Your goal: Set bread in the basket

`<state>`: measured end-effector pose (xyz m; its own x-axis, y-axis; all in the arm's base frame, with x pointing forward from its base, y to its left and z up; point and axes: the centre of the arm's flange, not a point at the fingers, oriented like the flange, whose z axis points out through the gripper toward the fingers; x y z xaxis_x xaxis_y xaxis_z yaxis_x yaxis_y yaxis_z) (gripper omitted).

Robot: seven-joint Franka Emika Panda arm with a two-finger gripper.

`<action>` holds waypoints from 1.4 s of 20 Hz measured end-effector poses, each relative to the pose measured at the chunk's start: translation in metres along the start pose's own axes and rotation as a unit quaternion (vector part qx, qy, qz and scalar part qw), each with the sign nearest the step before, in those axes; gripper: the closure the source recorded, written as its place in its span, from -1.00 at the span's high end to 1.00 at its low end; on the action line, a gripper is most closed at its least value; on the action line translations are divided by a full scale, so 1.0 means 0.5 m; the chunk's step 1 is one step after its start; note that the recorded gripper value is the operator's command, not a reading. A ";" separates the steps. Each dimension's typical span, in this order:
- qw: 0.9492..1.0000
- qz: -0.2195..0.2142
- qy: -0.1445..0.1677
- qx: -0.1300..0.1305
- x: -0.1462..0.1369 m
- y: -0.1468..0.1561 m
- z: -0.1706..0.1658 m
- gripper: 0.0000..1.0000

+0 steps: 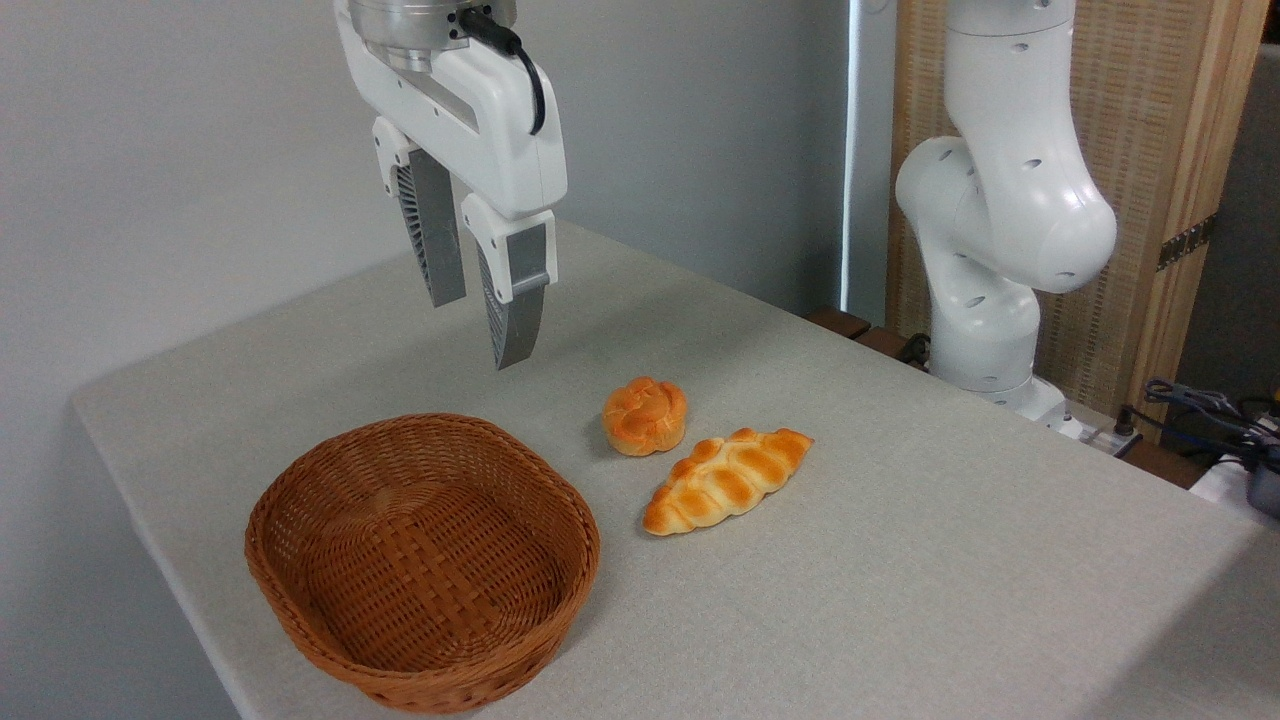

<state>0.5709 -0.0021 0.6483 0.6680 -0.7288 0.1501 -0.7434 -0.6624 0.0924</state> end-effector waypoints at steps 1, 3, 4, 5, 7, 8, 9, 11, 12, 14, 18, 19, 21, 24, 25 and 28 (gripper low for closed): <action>1.000 0.000 -0.001 -0.001 0.000 0.001 0.001 1.00; 1.000 0.003 -0.011 -0.013 0.000 0.009 0.007 1.00; 1.000 0.004 -0.013 -0.016 0.001 0.013 0.009 1.00; 1.000 0.005 -0.014 -0.017 0.002 0.014 0.010 1.00; 1.000 0.005 -0.015 -0.018 0.001 0.014 0.010 1.00; 1.000 0.004 -0.015 -0.018 0.001 0.014 0.010 1.00; 1.000 0.004 -0.015 -0.018 0.001 0.014 0.011 1.00; 1.000 0.004 -0.016 -0.019 0.001 0.014 0.013 1.00; 1.000 0.004 -0.016 -0.019 0.001 0.014 0.014 1.00; 1.000 0.004 -0.017 -0.020 0.001 0.013 0.015 1.00; 1.000 0.004 -0.017 -0.020 0.001 0.013 0.016 1.00; 1.000 0.004 -0.017 -0.020 0.001 0.013 0.016 1.00; 1.000 0.004 -0.017 -0.020 0.001 0.013 0.016 1.00; 1.000 0.004 -0.017 -0.020 0.000 0.013 0.015 1.00; 1.000 0.003 -0.017 -0.020 0.000 0.012 0.015 1.00; 1.000 0.002 -0.017 -0.020 -0.003 0.010 0.015 1.00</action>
<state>0.5664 -0.0058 0.6413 0.6654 -0.7371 0.1178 -0.7462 -0.6527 0.1310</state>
